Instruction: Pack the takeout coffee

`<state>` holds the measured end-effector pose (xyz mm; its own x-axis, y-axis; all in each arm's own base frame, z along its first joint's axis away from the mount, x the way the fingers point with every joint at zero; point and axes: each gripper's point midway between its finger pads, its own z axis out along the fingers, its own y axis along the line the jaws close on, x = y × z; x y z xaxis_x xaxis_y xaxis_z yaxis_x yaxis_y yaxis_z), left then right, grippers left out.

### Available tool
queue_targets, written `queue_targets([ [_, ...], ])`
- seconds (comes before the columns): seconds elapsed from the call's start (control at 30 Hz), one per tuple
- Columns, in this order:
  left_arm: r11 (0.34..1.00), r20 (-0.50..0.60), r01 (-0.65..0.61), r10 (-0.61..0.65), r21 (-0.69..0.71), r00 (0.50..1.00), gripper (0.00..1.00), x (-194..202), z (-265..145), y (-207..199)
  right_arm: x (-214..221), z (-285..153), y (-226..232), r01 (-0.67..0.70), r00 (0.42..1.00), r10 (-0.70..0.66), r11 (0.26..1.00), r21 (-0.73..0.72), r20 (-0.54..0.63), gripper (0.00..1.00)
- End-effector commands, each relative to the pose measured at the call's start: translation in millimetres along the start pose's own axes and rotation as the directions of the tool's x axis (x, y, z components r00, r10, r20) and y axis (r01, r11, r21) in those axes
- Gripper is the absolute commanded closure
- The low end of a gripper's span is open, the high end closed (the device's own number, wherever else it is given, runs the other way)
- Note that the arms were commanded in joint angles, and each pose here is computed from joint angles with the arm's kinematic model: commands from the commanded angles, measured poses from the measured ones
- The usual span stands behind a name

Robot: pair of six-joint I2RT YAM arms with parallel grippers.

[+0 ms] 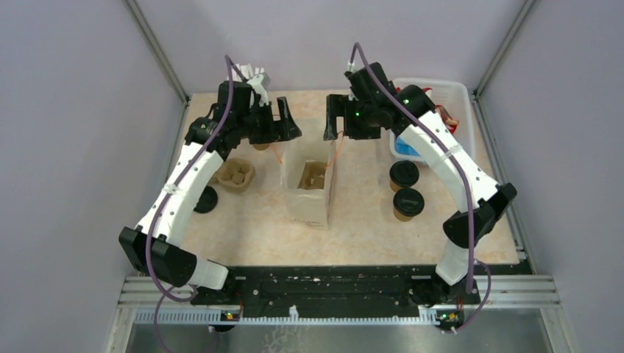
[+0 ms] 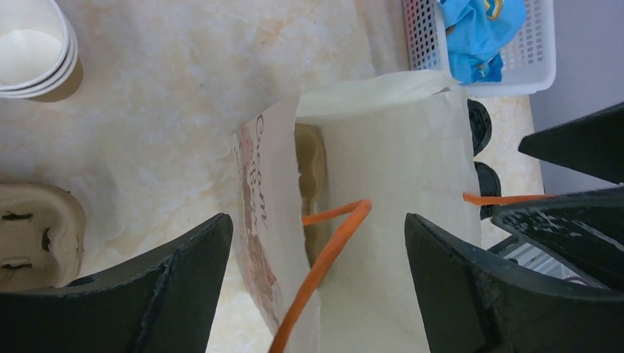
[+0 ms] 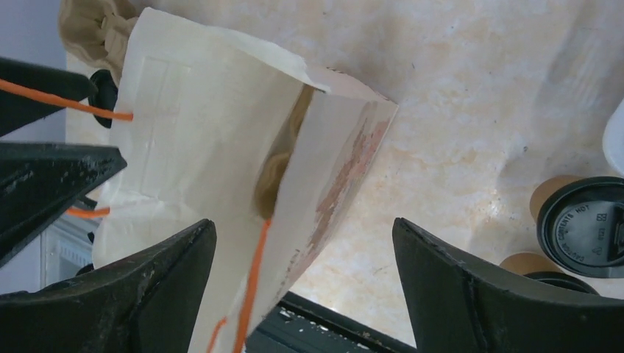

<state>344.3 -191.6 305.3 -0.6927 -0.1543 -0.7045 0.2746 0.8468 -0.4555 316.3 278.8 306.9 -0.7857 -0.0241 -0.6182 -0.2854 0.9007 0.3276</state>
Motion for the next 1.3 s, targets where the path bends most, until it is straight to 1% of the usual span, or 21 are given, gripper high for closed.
queue_targets([
  [0.0,0.999,-0.026,0.034,-0.033,0.011,0.999,0.08,4.4,-0.8,-4.3,-2.3,18.0,2.6,-0.045,0.999,0.046,0.998,0.048,-0.020,0.11],
  [0.1,1.000,-0.029,0.010,-0.010,0.008,1.000,0.08,8.4,2.0,-4.3,-2.7,34.5,6.1,-0.061,0.998,0.062,0.997,0.050,-0.025,0.13],
  [0.17,1.000,-0.034,-0.016,0.016,-0.010,0.999,0.12,12.1,5.4,-2.8,1.4,42.0,4.4,-0.061,0.997,0.064,0.996,0.067,-0.037,0.17],
  [0.23,0.998,-0.054,-0.057,0.055,-0.036,0.997,0.18,19.5,12.3,-3.0,5.2,45.4,-0.2,-0.059,0.997,0.063,0.994,0.091,-0.035,0.26],
  [0.3,0.993,-0.091,-0.101,0.096,-0.057,0.991,0.24,28.2,19.0,-6.2,4.4,43.4,-4.2,-0.063,0.998,0.066,0.992,0.109,-0.018,0.42],
  [0.33,0.990,-0.110,-0.120,0.110,-0.081,0.988,0.26,32.4,21.7,-6.2,3.1,42.3,-5.8,-0.063,0.998,0.065,0.991,0.116,-0.010,0.45],
  [0.4,0.980,-0.137,-0.144,0.125,-0.137,0.983,0.31,38.9,25.5,-2.5,0.5,40.7,-7.5,-0.062,0.998,0.063,0.990,0.125,0.000,0.45],
  [0.43,0.977,-0.142,-0.150,0.129,-0.152,0.982,0.33,40.2,26.2,-1.0,0.2,40.7,-7.3,-0.063,0.998,0.063,0.990,0.126,0.003,0.47],
  [0.53,0.965,-0.119,-0.169,0.147,-0.202,0.982,0.42,34.9,28.4,6.0,4.7,45.6,-8.0,-0.061,0.998,0.064,0.990,0.127,-0.016,0.54],
  [0.63,0.963,-0.087,-0.181,0.166,-0.198,0.982,0.59,26.2,31.6,3.7,2.9,43.8,-4.5,-0.065,0.998,0.066,0.992,0.109,-0.007,0.70],
  [0.7,0.966,-0.041,-0.180,0.175,-0.187,0.984,0.69,14.7,32.7,-1.6,-8.4,37.2,2.5,-0.066,0.997,0.063,0.995,0.071,0.037,0.76],
  [0.73,0.967,-0.011,-0.182,0.183,-0.178,0.983,0.75,7.2,32.4,-5.3,-15.5,32.7,7.1,-0.058,0.996,0.054,0.997,0.048,0.067,0.78],
  [0.77,0.968,0.024,-0.185,0.192,-0.169,0.981,0.80,-1.6,31.6,-9.8,-22.5,27.4,11.6,-0.045,0.995,0.043,0.999,0.023,0.094,0.79],
  [0.9,0.967,0.188,-0.213,0.238,-0.143,0.953,0.98,-42.4,25.0,-27.1,-45.9,13.2,21.2,-0.003,0.984,0.006,1.000,-0.018,0.179,0.80],
  [0.93,0.965,0.227,-0.223,0.250,-0.136,0.941,1.00,-52.5,23.2,-31.4,-49.7,9.9,23.3,0.009,0.982,-0.004,1.000,-0.026,0.191,0.79],
  [0.97,0.963,0.263,-0.235,0.262,-0.129,0.929,1.00,-61.1,21.2,-36.3,-53.4,5.8,25.4,0.024,0.979,-0.016,0.999,-0.036,0.205,0.78],
  [1.0,0.961,0.300,-0.249,0.275,-0.124,0.913,1.00,-69.4,19.1,-40.0,-56.5,2.9,27.6,0.039,0.975,-0.028,0.998,-0.046,0.220,0.75],
  [1.07,0.951,0.377,-0.288,0.310,-0.116,0.873,1.00,-84.0,14.3,-47.3,-59.8,-2.2,23.8,0.052,0.970,-0.045,0.998,-0.025,0.240,0.63],
  [1.13,0.939,0.461,-0.322,0.339,-0.118,0.820,1.00,-96.4,7.8,-52.7,-61.5,-8.0,17.6,0.059,0.965,-0.059,0.998,0.005,0.256,0.47],
  [1.23,0.916,0.554,-0.376,0.388,-0.140,0.737,1.00,-104.1,-1.1,-54.5,-60.5,-18.4,7.5,0.068,0.959,-0.077,0.997,0.042,0.274,0.33],
  [1.27,0.908,0.595,-0.395,0.396,-0.141,0.699,1.00,-107.5,-9.1,-58.2,-59.6,-21.6,4.7,0.068,0.956,-0.079,0.996,0.049,0.282,0.29],
])
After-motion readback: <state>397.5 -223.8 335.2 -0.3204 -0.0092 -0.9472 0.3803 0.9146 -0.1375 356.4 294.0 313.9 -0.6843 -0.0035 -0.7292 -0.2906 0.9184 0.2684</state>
